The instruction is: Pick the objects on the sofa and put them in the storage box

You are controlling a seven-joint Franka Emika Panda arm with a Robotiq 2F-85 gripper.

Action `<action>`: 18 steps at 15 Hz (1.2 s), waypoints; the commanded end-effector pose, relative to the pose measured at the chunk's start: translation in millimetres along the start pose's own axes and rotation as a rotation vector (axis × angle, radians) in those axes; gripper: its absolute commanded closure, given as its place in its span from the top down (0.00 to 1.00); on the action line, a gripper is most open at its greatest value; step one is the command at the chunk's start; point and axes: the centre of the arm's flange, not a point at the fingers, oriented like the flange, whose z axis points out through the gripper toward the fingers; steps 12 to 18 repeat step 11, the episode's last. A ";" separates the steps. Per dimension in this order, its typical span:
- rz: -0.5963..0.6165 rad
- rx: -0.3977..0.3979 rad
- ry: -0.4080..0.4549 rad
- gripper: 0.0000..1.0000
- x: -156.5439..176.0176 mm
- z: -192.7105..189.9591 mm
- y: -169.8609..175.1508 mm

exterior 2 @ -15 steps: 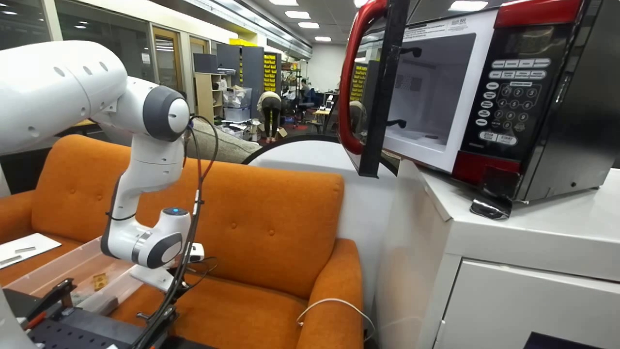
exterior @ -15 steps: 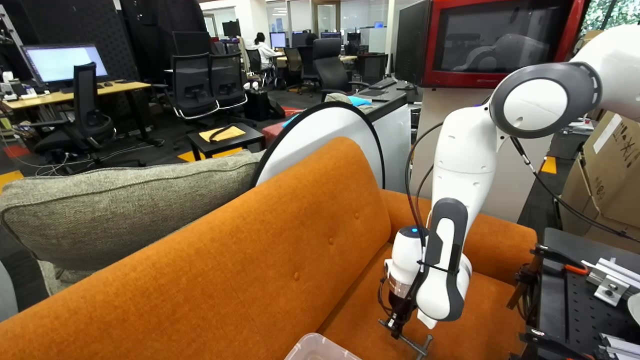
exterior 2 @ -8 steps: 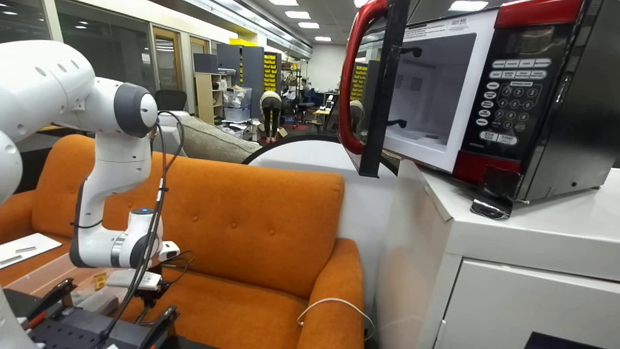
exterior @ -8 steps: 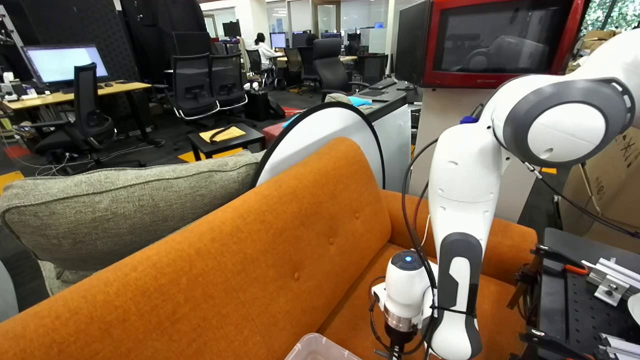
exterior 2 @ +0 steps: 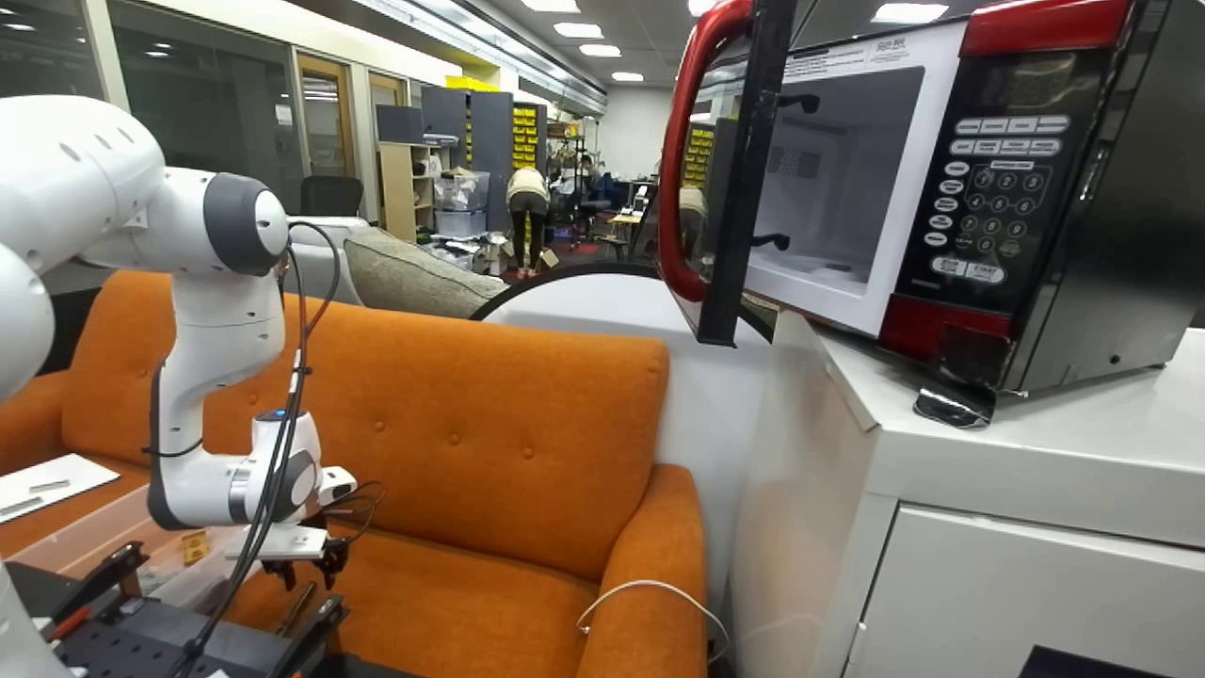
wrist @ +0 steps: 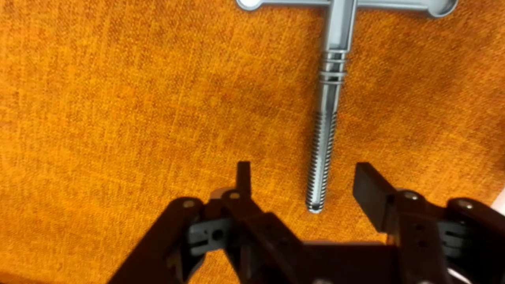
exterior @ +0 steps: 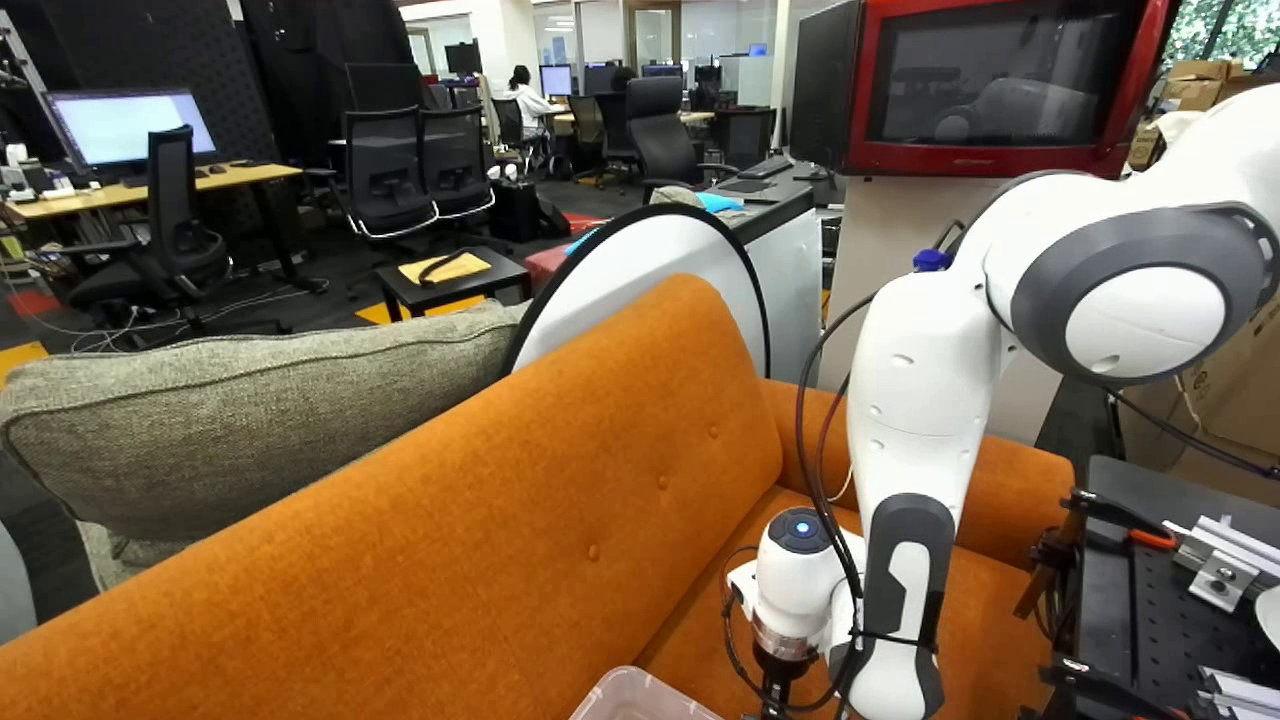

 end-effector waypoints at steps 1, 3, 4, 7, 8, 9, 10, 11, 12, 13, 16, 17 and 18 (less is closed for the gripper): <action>0.051 -0.035 0.009 0.98 3.4 -11.2 13.9; 0.128 -0.036 0.010 1.00 1.9 -18.2 32.1; 0.169 -0.021 0.006 1.00 -0.2 -23.3 41.3; 0.163 -0.033 0.014 1.00 4.1 -13.7 47.7; 0.176 -0.026 0.014 1.00 3.6 -16.3 50.6; 0.182 -0.021 0.012 1.00 2.9 -17.4 50.6; 0.183 -0.017 0.011 1.00 2.6 -17.3 48.6; 0.183 -0.014 0.011 1.00 2.4 -17.2 46.8; 0.183 -0.014 0.011 1.00 2.4 -17.2 46.8; 0.183 -0.014 0.011 1.00 2.4 -17.2 46.8; 0.183 -0.014 0.011 1.00 2.4 -17.2 46.8; 0.183 -0.014 0.011 1.00 2.4 -17.2 46.8; 0.183 -0.014 0.011 1.00 2.4 -17.2 46.8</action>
